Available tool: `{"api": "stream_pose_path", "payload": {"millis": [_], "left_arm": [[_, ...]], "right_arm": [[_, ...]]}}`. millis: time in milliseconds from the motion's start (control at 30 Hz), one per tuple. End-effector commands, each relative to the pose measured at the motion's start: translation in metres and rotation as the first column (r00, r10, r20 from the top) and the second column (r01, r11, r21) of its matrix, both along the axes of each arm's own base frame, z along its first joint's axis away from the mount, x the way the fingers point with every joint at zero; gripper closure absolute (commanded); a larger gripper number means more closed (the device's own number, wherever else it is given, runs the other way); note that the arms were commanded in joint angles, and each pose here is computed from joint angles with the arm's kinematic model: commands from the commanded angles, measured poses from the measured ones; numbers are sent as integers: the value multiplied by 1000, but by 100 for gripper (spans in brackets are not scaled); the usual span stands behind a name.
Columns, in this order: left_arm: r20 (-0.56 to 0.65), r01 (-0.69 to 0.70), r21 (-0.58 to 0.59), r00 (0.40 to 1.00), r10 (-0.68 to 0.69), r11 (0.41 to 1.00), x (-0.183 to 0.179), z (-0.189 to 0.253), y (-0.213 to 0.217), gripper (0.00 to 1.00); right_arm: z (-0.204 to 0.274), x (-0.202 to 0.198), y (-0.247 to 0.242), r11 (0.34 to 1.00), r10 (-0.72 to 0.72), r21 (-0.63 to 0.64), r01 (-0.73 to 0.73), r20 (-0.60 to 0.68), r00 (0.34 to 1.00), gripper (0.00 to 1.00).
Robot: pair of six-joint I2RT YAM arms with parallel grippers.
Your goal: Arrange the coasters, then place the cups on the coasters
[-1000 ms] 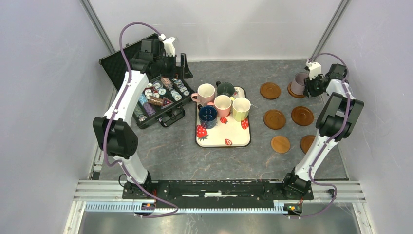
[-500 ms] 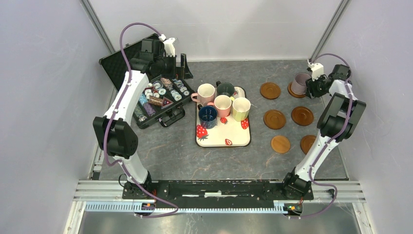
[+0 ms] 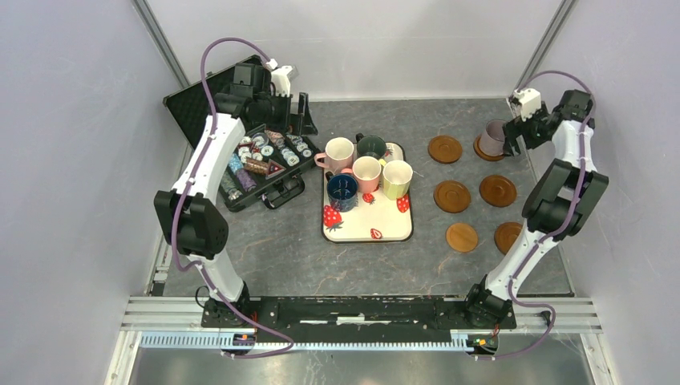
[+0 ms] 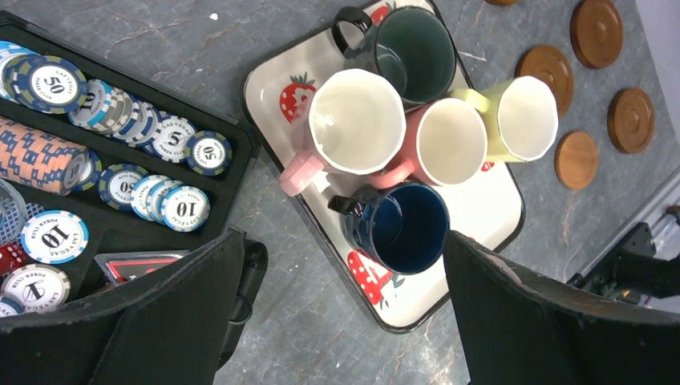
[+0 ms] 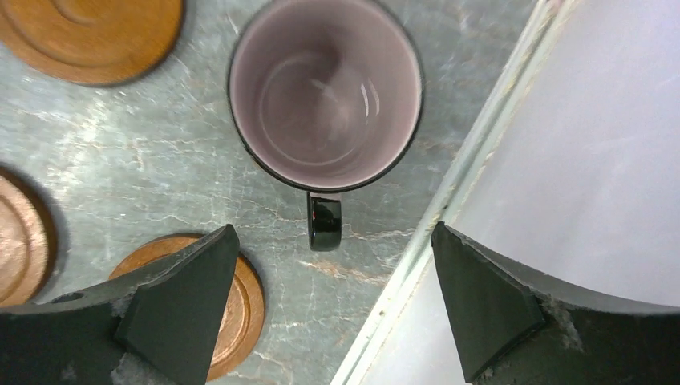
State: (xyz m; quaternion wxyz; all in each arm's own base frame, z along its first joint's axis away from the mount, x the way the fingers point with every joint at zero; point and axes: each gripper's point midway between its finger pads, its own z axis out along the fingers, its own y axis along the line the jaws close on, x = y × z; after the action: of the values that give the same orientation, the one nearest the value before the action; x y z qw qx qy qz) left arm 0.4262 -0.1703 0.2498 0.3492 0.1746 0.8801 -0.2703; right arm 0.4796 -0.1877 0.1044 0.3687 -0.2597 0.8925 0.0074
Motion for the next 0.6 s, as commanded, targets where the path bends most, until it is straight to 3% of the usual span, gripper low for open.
{"api": "stream_pose_path", "payload": {"millis": [0, 200, 367, 567], "left_arm": [[-1, 107, 43, 994, -107, 993, -13, 0, 3, 0], [-9, 180, 94, 984, -180, 979, -28, -22, 7, 0], [98, 198, 132, 972, -211, 971, -28, -16, 6, 0], [105, 256, 195, 954, -280, 947, -40, -21, -9, 0]], "right_arm": [[104, 2, 38, 992, 121, -41, -116, 167, 979, 2], [122, 4, 145, 951, 303, -3, -308, 197, 932, 2], [102, 9, 227, 893, 441, 3, -450, 197, 876, 5], [55, 6, 289, 824, 557, 34, -565, 132, 820, 12]]}}
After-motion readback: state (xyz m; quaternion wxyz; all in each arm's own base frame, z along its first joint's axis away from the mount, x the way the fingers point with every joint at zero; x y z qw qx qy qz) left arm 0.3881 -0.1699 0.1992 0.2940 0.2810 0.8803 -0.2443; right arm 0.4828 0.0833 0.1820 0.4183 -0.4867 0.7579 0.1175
